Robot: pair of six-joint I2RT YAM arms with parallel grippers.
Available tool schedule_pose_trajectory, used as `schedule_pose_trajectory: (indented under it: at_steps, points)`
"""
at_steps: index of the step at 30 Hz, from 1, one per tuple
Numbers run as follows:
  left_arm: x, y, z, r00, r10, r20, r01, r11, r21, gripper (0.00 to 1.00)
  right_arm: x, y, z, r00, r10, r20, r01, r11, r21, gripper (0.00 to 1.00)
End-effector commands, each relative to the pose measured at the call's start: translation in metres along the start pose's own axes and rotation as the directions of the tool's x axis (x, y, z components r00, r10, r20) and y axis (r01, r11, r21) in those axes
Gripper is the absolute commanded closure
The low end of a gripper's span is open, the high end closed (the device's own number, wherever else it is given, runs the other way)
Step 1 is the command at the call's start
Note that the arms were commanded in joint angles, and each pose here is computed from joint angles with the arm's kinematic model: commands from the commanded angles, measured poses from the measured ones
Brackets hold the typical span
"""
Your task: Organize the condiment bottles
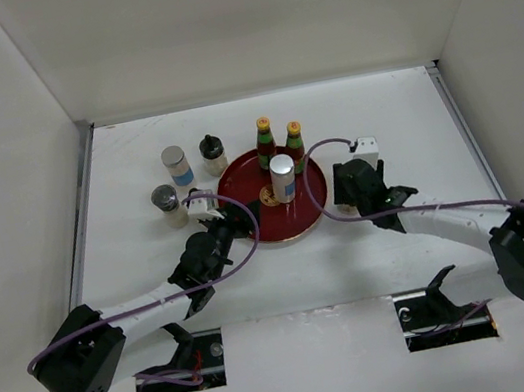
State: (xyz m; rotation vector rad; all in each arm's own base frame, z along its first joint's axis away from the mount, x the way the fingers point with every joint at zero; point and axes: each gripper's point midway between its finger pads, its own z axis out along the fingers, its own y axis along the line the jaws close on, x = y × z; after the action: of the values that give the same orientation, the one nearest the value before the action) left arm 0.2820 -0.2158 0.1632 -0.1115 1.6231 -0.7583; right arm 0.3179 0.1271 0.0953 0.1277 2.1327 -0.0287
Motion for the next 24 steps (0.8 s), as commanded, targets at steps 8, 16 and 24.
schedule_pose_trajectory:
  at_steps: [8,16,24]
  points:
    - [-0.018,-0.013,0.004,0.998,-0.022,0.055,0.020,0.999,0.042,0.41,-0.096,0.023,-0.037,0.961,0.101,0.258,-0.080,0.993,-0.092,0.44]
    - [-0.019,-0.013,0.006,0.998,-0.022,0.062,0.020,0.999,0.040,0.41,-0.124,0.079,-0.033,0.945,0.155,0.289,-0.079,0.963,-0.257,0.45]
    - [-0.022,-0.012,0.005,0.997,-0.023,0.072,0.021,0.999,0.038,0.41,-0.111,0.117,-0.002,0.958,0.159,0.237,-0.078,0.944,-0.322,0.43]
